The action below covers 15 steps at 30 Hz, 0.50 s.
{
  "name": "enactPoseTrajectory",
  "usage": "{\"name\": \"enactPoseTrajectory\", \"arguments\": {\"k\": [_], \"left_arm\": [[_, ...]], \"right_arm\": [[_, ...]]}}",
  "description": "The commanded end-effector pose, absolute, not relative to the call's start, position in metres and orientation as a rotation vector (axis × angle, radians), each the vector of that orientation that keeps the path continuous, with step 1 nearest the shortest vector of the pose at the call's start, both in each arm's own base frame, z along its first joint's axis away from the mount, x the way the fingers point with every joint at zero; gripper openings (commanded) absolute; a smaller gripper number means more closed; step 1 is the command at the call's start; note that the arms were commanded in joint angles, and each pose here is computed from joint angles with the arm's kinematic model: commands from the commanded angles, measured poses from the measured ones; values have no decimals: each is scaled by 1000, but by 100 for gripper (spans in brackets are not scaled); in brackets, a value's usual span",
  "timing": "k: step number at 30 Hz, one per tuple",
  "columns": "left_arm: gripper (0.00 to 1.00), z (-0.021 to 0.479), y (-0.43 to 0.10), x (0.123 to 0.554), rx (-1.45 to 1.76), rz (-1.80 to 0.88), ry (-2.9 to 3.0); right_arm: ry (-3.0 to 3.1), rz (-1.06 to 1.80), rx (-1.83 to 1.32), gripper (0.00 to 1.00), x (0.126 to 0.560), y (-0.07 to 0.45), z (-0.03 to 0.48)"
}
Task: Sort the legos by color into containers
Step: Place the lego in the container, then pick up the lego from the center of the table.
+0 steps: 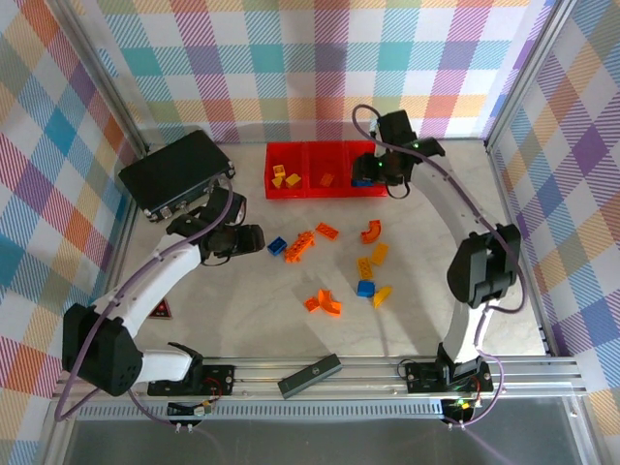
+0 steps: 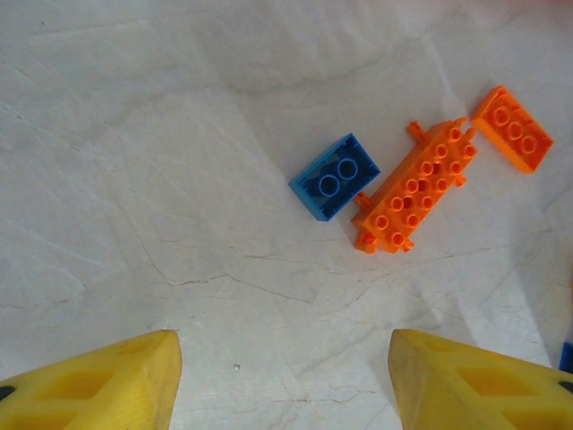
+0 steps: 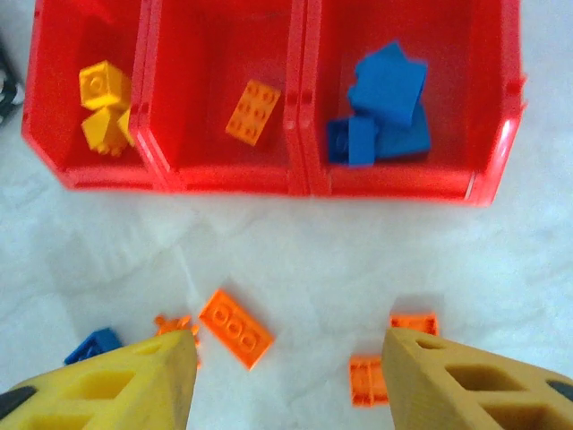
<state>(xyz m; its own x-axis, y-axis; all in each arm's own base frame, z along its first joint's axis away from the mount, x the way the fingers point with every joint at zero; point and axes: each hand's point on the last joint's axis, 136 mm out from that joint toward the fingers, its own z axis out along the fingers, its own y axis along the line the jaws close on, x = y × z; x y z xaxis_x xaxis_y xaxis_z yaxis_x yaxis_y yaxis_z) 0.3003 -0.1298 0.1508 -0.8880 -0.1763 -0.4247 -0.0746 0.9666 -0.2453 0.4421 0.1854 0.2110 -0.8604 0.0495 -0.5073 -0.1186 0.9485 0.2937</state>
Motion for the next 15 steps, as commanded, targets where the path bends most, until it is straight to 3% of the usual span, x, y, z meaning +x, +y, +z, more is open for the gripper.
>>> {"name": "enactPoseTrajectory", "arguments": {"k": [1,15], "left_arm": [[63,141,-137,308,-136,-279,2668],[62,100,-173,328,-10,-262,2755]], "right_arm": [[2634,523,-15,57,416,188,194],[2733,518,34,58,342,165,135]]}}
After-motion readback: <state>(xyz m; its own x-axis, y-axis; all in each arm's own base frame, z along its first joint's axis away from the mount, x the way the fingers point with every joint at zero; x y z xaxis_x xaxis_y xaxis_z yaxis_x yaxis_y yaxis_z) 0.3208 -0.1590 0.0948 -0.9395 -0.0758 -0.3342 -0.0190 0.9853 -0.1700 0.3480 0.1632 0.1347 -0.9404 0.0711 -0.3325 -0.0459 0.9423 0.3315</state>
